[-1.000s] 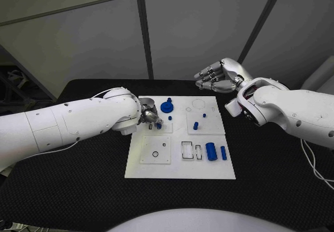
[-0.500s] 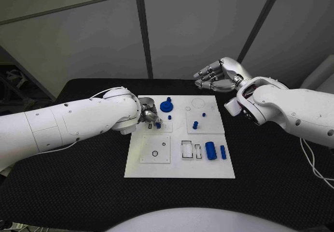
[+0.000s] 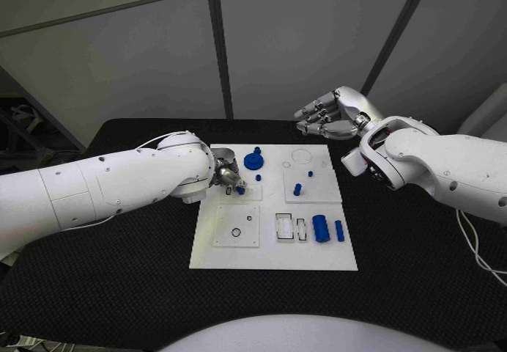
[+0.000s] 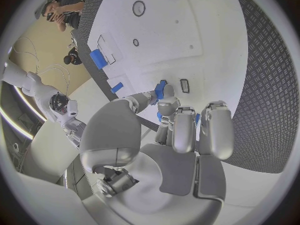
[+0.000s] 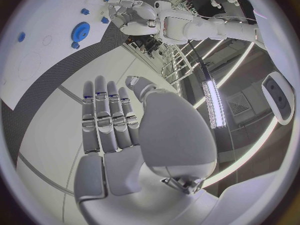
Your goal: Assemble the parts on the task board
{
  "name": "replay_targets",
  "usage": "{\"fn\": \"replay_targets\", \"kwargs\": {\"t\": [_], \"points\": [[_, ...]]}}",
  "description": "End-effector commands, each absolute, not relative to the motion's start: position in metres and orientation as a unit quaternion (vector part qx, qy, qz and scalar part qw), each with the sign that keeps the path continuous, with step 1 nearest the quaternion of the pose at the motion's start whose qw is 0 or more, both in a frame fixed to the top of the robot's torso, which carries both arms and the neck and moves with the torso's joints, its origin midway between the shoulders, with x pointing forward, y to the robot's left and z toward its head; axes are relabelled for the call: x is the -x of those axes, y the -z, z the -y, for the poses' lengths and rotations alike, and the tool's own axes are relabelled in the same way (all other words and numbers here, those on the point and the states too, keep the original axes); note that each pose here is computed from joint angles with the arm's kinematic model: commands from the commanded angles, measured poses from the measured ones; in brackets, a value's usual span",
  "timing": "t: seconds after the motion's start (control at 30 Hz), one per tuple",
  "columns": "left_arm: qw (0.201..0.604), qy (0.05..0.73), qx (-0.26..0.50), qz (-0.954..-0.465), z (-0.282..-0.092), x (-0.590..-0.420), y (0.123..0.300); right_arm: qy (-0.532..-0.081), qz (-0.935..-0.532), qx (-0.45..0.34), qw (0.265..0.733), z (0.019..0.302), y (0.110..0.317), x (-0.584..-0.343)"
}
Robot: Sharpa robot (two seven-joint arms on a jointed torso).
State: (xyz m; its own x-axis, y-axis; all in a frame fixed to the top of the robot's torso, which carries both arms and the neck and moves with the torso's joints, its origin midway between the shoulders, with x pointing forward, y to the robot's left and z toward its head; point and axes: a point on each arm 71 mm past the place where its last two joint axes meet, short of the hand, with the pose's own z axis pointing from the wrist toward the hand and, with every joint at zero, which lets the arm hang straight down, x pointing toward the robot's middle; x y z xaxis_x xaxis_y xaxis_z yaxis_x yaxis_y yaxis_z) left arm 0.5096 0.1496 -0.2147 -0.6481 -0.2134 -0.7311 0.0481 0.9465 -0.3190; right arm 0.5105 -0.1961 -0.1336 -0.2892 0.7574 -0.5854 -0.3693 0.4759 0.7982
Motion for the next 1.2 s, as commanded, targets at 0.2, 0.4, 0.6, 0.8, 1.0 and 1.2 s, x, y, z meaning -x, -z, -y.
{"fn": "replay_targets", "kwargs": {"t": [0.2,0.4,0.6,0.8,1.0,1.2], "points": [[0.421,0.146,0.029,-0.895,-0.1483,-0.5096,0.2145,-0.492,-0.638,-0.148,0.574,0.1950,0.1322,-0.5100],[0.415,0.144,0.024,-0.898,-0.1476,-0.5086,0.2156,-0.492,-0.638,-0.148,0.574,0.1951,0.1323,-0.5099],[0.409,0.142,0.018,-0.901,-0.1471,-0.5080,0.2167,-0.492,-0.638,-0.148,0.573,0.1950,0.1323,-0.5098],[0.406,0.140,0.017,-0.903,-0.1477,-0.5086,0.2172,-0.492,-0.639,-0.148,0.573,0.1951,0.1324,-0.5098],[0.404,0.139,0.015,-0.904,-0.1480,-0.5092,0.2176,-0.491,-0.639,-0.148,0.573,0.1953,0.1324,-0.5098],[0.401,0.137,0.013,-0.906,-0.1482,-0.5093,0.2181,-0.491,-0.640,-0.148,0.573,0.1956,0.1325,-0.5098]]}}
